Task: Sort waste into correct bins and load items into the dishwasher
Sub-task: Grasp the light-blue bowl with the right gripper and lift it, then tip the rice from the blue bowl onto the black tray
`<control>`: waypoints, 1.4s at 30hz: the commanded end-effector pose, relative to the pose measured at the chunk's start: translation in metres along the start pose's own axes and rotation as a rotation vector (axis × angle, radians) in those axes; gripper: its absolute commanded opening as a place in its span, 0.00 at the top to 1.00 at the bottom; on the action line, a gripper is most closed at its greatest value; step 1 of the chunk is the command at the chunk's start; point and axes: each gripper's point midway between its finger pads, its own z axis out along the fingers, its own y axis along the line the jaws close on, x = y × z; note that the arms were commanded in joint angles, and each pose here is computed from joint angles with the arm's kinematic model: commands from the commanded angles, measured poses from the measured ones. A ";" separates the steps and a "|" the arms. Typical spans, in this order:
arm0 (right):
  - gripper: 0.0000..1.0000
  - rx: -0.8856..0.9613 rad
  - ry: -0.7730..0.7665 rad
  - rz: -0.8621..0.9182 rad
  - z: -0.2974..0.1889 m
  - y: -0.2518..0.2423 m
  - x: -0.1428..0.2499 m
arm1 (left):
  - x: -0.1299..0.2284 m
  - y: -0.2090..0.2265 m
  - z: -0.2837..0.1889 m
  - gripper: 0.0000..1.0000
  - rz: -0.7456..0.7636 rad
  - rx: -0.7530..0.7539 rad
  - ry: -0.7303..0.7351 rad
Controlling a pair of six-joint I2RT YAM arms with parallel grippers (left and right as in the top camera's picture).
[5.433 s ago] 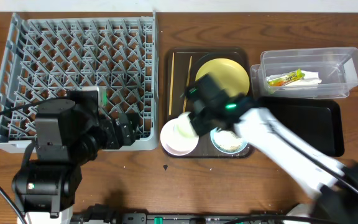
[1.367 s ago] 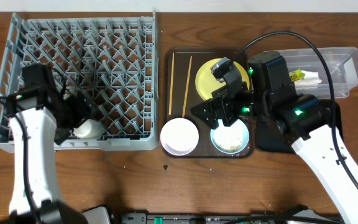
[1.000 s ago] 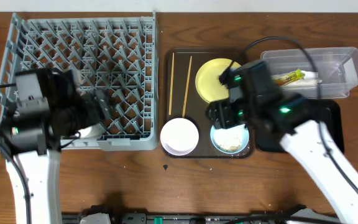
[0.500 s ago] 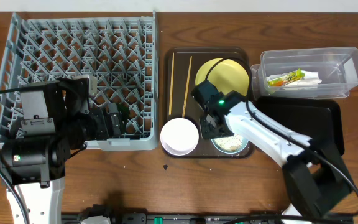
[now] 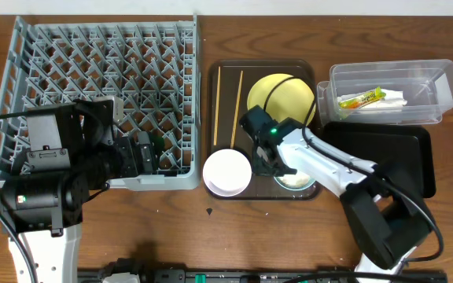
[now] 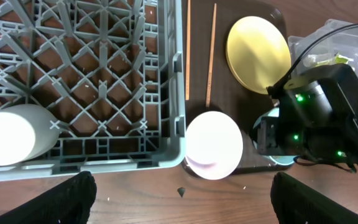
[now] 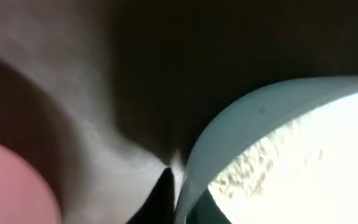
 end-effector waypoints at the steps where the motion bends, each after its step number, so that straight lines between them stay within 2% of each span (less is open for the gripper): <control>1: 0.99 0.018 0.005 0.016 0.004 -0.002 0.004 | -0.001 -0.004 -0.002 0.10 0.015 0.016 -0.002; 8: 0.99 -0.034 -0.057 -0.011 -0.031 -0.002 -0.002 | -0.001 -0.004 -0.002 0.08 0.015 0.016 -0.002; 11: 0.99 -0.067 -0.098 0.000 -0.053 -0.005 -0.007 | -0.001 -0.004 -0.002 0.00 0.015 0.016 -0.002; 14: 0.99 -0.122 -0.141 0.002 -0.076 -0.010 -0.014 | -0.001 -0.004 -0.002 0.01 0.015 0.016 -0.002; 17: 0.99 -0.255 -0.140 -0.031 -0.101 -0.010 -0.018 | -0.001 -0.004 -0.002 0.02 0.015 0.016 -0.002; 20: 0.99 -0.490 -0.078 -0.019 -0.127 -0.010 -0.019 | -0.001 -0.004 -0.002 0.02 0.015 0.016 -0.002; 22: 0.99 -0.571 -0.075 0.024 -0.136 -0.028 -0.030 | -0.001 -0.004 -0.002 0.02 0.015 0.016 -0.002; 27: 0.99 -0.713 -0.086 0.093 -0.142 -0.081 -0.051 | -0.001 -0.004 -0.002 0.02 0.015 0.016 -0.002; 32: 0.99 -0.963 -0.216 0.050 -0.161 -0.119 -0.072 | -0.001 -0.004 -0.002 0.02 0.015 0.016 -0.002; 35: 0.99 -1.052 -0.277 0.027 -0.169 -0.129 -0.078 | -0.001 -0.004 -0.002 0.02 0.015 0.016 -0.002; 42: 0.99 -1.110 -0.253 0.182 -0.140 -0.161 -0.086 | -0.001 -0.004 -0.002 0.02 0.015 0.016 -0.002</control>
